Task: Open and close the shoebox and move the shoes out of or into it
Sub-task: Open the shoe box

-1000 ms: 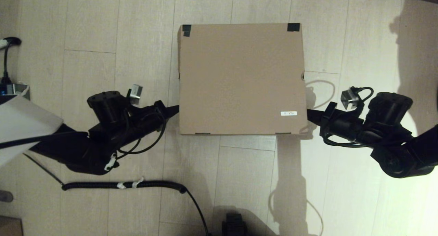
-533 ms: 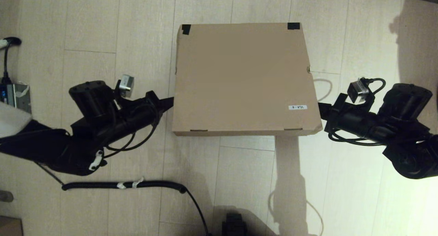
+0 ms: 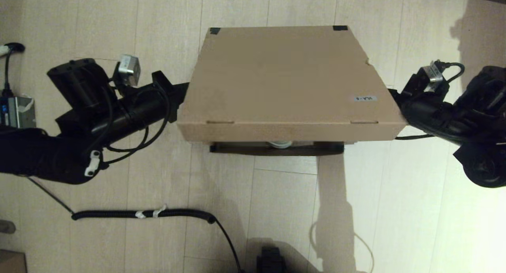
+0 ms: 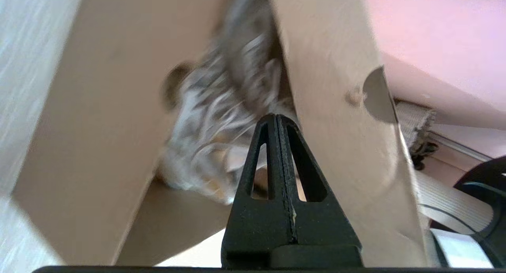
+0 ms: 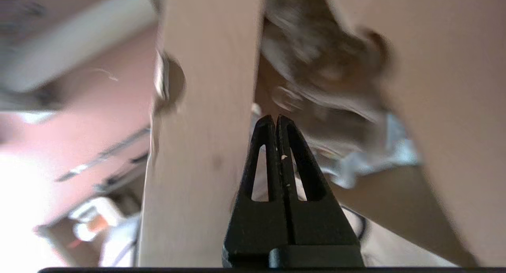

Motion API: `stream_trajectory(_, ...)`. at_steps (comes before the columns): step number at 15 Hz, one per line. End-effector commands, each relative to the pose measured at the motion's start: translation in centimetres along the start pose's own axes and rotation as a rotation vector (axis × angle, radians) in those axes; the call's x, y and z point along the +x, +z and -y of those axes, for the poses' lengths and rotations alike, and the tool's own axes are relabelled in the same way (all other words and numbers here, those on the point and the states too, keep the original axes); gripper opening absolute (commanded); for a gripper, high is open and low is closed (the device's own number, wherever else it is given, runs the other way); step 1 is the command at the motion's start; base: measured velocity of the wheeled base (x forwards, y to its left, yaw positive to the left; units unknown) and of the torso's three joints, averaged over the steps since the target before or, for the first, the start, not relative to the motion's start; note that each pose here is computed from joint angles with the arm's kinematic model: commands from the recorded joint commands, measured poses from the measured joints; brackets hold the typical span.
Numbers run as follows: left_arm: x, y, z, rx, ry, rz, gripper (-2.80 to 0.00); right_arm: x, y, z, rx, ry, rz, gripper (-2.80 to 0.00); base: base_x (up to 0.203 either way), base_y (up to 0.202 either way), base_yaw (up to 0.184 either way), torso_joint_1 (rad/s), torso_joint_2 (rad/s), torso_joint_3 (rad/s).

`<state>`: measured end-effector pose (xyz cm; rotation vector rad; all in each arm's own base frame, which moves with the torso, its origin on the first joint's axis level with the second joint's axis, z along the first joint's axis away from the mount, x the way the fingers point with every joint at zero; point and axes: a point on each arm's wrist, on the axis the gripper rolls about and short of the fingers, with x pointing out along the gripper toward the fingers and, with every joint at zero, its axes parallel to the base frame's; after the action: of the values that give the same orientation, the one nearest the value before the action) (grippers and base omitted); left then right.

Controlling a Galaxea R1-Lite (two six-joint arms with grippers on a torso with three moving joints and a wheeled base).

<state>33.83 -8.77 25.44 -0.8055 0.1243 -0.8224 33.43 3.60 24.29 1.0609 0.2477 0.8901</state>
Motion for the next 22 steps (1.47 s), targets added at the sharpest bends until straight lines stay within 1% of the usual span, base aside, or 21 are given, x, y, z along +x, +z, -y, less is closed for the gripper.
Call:
stream_trajectory(1,0.2,1.1,1.4,0.023,-0.042,0.023,-2.80,0.4,0.8,-1.4,0.000,0.047,0.009,-2.80,0.000,0.000,0.000,0.000,0.00,0.000)
stream_trajectory(3,1.0,1.8,1.9,0.034,-0.064,0.032,-2.80,1.1,1.9,-2.6,0.032,0.093,0.018,-2.80,0.000,0.000,0.000,0.000,0.00,0.000)
stream_trajectory(5,2.0,2.6,2.1,0.049,-0.083,0.048,-2.80,2.0,3.1,-3.4,0.051,0.136,0.027,-2.80,0.000,0.000,0.000,0.000,0.00,0.000)
stream_trajectory(6,2.5,3.0,2.1,0.061,-0.096,0.061,-2.80,2.5,3.7,-3.7,0.079,0.159,0.032,-2.80,0.000,0.000,0.000,0.000,0.00,0.000)
stream_trajectory(8,3.5,3.8,2.0,0.077,-0.116,0.080,-2.80,3.7,5.1,-4.1,0.116,0.205,0.036,-2.80,0.000,0.000,0.000,0.000,0.00,0.000)
stream_trajectory(9,3.7,3.9,2.0,0.080,-0.112,0.091,-2.80,4.5,5.8,-4.1,0.125,0.222,0.037,-2.80,0.000,0.000,0.000,0.000,0.00,0.000)
stream_trajectory(11,3.5,3.7,1.9,0.073,-0.099,0.094,-2.80,6.0,7.1,-3.3,0.136,0.227,0.039,-2.80,0.000,0.000,0.000,0.000,0.00,0.000)
stream_trajectory(15,3.0,3.1,1.5,0.060,-0.072,0.085,-2.80,8.2,8.7,-0.3,0.162,0.203,0.045,-2.80,0.000,0.000,0.000,0.000,0.00,0.000)
stream_trajectory(18,2.9,2.8,1.3,0.055,-0.063,0.078,-2.80,8.9,10.0,-0.2,0.140,0.218,0.055,-2.80,0.000,0.000,0.000,0.000,0.00,0.000)
stream_trajectory(20,2.9,2.5,1.0,0.050,-0.052,0.070,-2.80,8.9,10.6,0.4,0.152,0.197,0.063,-2.80,0.000,0.000,0.000,0.000,0.00,0.000)
stream_trajectory(21,3.0,2.2,0.4,0.049,-0.040,0.065,-2.80,8.6,10.7,-0.3,0.146,0.202,0.064,-2.80,0.000,0.000,0.000,0.000,0.00,0.000)
stream_trajectory(22,3.0,2.0,0.0,0.064,-0.029,0.057,-2.80,7.9,10.9,-1.4,0.138,0.205,0.069,-2.80,0.000,0.000,0.000,0.000,0.00,0.000)
